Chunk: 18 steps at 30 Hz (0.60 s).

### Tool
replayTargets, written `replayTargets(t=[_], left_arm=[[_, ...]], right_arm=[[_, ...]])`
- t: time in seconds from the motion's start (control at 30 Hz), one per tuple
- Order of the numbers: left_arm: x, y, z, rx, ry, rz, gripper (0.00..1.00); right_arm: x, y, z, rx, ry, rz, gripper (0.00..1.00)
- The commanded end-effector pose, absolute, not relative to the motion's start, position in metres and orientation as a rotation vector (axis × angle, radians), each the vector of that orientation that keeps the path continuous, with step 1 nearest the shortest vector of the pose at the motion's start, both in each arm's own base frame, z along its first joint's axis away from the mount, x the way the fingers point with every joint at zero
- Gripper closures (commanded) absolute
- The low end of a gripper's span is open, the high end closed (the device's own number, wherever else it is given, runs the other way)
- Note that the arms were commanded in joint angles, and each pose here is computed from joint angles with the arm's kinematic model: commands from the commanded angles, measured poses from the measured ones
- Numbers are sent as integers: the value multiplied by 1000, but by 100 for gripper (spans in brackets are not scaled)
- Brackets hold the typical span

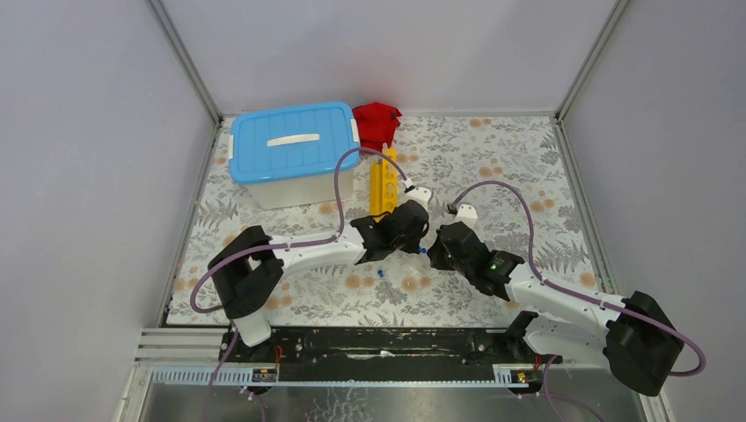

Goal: Organize the chemistry lab equipment
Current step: Adjust the test tube in the slot of the test tube rack.

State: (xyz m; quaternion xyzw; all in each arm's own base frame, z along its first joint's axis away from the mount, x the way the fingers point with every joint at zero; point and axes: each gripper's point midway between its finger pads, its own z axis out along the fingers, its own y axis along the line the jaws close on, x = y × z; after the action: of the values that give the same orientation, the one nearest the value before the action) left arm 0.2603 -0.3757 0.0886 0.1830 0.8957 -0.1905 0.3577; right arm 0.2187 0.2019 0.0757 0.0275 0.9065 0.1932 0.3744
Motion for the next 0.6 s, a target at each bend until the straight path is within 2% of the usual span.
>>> replayTargets(t=[0.0,0.27,0.47,0.57], left_arm=[[276,-374,109,393,2244,-488,82],[276,-357,118,354,2226,-458,61],[266,-346,124,341,2225,-484,61],[260,-338,124,326,2228,-493,65]], right_arm=[[232,205,103,85,2235,492,100],[230,198,103,77,2229,467,83],[229,194,104,79,2221,460,80],[229,193,104,80,2217,457,79]])
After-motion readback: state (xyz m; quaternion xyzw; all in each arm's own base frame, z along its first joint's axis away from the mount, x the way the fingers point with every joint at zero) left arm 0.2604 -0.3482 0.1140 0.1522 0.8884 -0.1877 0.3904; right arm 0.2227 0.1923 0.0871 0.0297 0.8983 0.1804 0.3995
